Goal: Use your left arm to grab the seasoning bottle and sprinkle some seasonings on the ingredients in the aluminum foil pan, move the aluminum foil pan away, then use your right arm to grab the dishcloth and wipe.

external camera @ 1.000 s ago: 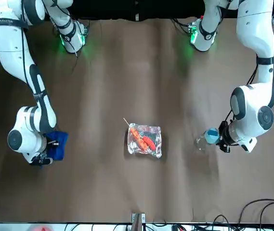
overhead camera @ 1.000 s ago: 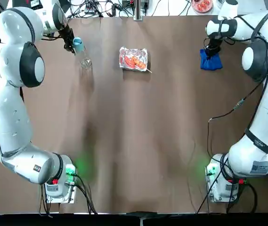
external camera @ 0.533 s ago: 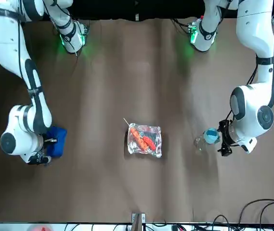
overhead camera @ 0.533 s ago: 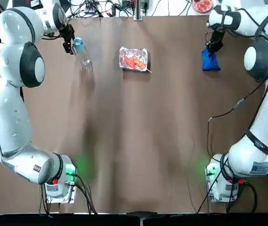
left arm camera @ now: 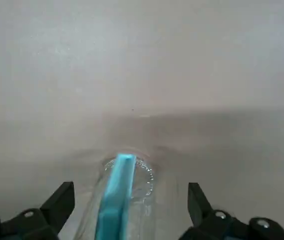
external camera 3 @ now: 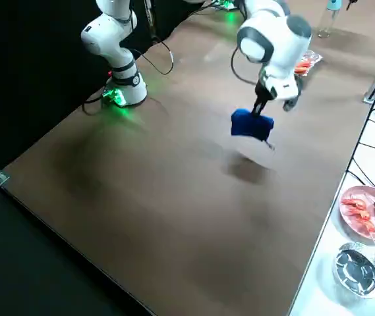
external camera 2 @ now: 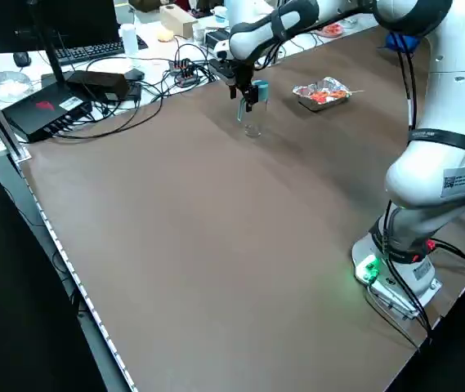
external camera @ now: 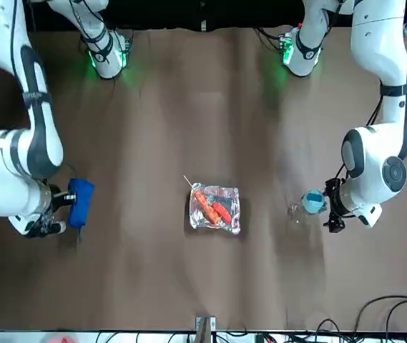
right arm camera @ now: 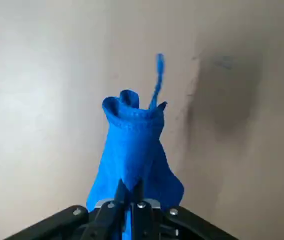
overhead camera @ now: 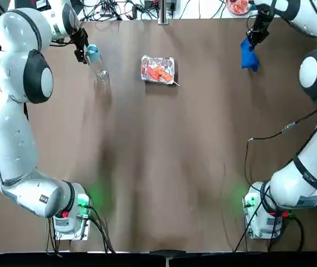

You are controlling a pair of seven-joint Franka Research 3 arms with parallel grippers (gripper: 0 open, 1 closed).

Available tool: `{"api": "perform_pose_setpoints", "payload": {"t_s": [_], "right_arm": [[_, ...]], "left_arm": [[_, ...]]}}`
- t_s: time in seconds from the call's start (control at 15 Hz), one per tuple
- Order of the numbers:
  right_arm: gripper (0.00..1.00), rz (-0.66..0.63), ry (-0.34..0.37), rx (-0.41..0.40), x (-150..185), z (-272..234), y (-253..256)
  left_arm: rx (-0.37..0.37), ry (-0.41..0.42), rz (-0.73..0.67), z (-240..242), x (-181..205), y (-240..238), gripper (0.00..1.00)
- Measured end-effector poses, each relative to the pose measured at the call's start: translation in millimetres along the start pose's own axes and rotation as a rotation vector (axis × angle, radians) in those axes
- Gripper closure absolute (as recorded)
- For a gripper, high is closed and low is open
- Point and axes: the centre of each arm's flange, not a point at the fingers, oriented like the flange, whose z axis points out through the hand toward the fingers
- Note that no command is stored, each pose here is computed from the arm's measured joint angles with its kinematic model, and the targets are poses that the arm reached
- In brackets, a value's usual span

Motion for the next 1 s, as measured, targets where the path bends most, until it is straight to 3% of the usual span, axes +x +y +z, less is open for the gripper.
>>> {"api": "perform_pose_setpoints", "payload": {"t_s": [0.2, 0.4, 0.6, 0.8, 1.0], "right_arm": [[0.94, -0.044, 0.007, 0.021, -18.2, -42.0, -32.8], [0.94, -0.074, 0.007, 0.021, -31.6, -65.6, -54.0], [0.94, -0.091, 0.018, 0.018, -41.9, -84.5, -65.3], [0.94, -0.094, 0.037, 0.035, -59.6, -113.5, -78.2], [0.94, -0.071, 0.067, 0.034, -76.6, -140.9, -80.2]], "left_arm": [[-0.025, -0.012, -0.002, -25.1, 1.7, 3.2, 0.0], [-0.006, -0.043, 0.02, -75.1, -2.2, 0.3, 0.0], [0.02, -0.021, 0.102, -133.7, -13.8, -6.2, 0.0], [0.046, -0.019, 0.233, -159.8, -50.8, -12.0, 0.0], [0.095, -0.031, 0.436, -153.3, -116.8, -21.9, 0.0]]}}
